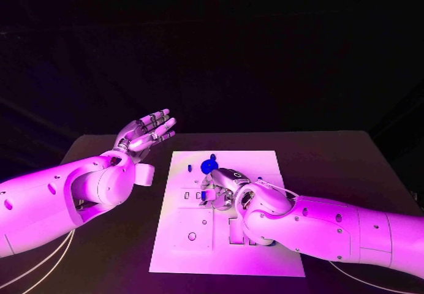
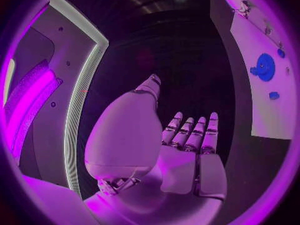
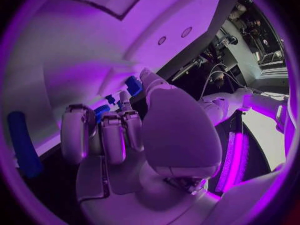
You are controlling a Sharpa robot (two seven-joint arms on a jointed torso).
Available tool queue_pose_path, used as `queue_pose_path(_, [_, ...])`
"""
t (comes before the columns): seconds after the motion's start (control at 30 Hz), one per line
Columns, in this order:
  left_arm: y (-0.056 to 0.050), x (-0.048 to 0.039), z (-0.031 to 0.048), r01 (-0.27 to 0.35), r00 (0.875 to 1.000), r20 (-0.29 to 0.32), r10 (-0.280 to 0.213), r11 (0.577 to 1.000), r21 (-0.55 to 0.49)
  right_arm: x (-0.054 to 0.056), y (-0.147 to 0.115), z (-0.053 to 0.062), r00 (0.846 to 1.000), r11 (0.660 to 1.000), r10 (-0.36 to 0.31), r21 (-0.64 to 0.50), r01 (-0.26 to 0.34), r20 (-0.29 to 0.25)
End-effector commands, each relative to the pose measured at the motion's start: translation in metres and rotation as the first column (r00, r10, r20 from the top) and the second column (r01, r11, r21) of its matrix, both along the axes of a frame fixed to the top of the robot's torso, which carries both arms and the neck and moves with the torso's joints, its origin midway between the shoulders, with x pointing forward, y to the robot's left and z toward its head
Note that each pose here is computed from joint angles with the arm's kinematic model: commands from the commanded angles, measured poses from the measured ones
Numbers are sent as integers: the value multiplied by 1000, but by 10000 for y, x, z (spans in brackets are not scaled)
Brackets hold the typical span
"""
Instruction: Assemble the parts on the task board
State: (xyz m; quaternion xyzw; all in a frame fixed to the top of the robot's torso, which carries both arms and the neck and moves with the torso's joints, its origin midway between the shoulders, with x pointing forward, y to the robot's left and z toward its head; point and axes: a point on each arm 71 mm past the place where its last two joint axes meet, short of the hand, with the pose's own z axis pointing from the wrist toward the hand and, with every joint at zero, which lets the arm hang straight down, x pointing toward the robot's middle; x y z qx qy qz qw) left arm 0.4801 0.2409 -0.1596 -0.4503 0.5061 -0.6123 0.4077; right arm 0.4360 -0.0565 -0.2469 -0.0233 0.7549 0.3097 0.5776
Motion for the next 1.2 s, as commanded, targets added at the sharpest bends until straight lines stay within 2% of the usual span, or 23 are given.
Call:
queue_pose_path(0.03, [0,0,10,6,1000,8,-6,1000,-5,-32,-8,59,999,997,8,71,-11,37])
queue_pose_path(0.13, [29,10,-1,0,1000,1,0,1000,5,-64,-43,103,998,993,19,116,-25,52])
queue_pose_path(0.27, [106,37,-48,16,999,-40,-14,999,42,-111,-132,244,993,972,91,208,-106,81])
queue_pose_path(0.4, [138,54,-95,84,995,-67,-76,988,127,-112,-286,410,989,949,121,282,-140,83])
queue_pose_path(0.47, [142,61,-127,132,990,-84,-117,971,197,-93,-398,489,991,939,115,318,-130,66])
queue_pose_path(0.53, [130,63,-174,193,979,-115,-166,936,294,-60,-538,580,994,930,98,351,-106,42])
queue_pose_path(0.57, [126,62,-185,206,977,-124,-175,927,314,-52,-568,598,995,929,94,357,-101,37])
queue_pose_path(0.63, [101,53,-244,270,961,-172,-216,868,418,-12,-718,687,998,921,67,383,-68,16])
queue_pose_path(0.73, [51,39,-321,340,940,-234,-250,759,556,50,-929,801,1000,912,22,410,-18,-5])
queue_pose_path(0.8, [13,30,-368,377,926,-276,-258,683,626,94,-1062,863,1000,905,-11,425,17,-17])
queue_pose_path(0.9, [-49,15,-436,441,897,-360,-256,565,697,169,-1260,931,997,895,-64,440,74,-38])
queue_pose_path(0.97, [-87,20,-450,482,876,-411,-253,500,720,214,-1355,956,995,889,-91,446,102,-46])
queue_pose_path(1.03, [-136,47,-435,507,862,-444,-244,439,742,257,-1446,969,991,884,-118,450,131,-56])
queue_pose_path(1.2, [-268,85,-439,536,844,-489,-220,324,780,329,-1592,973,984,876,-164,448,178,-69])
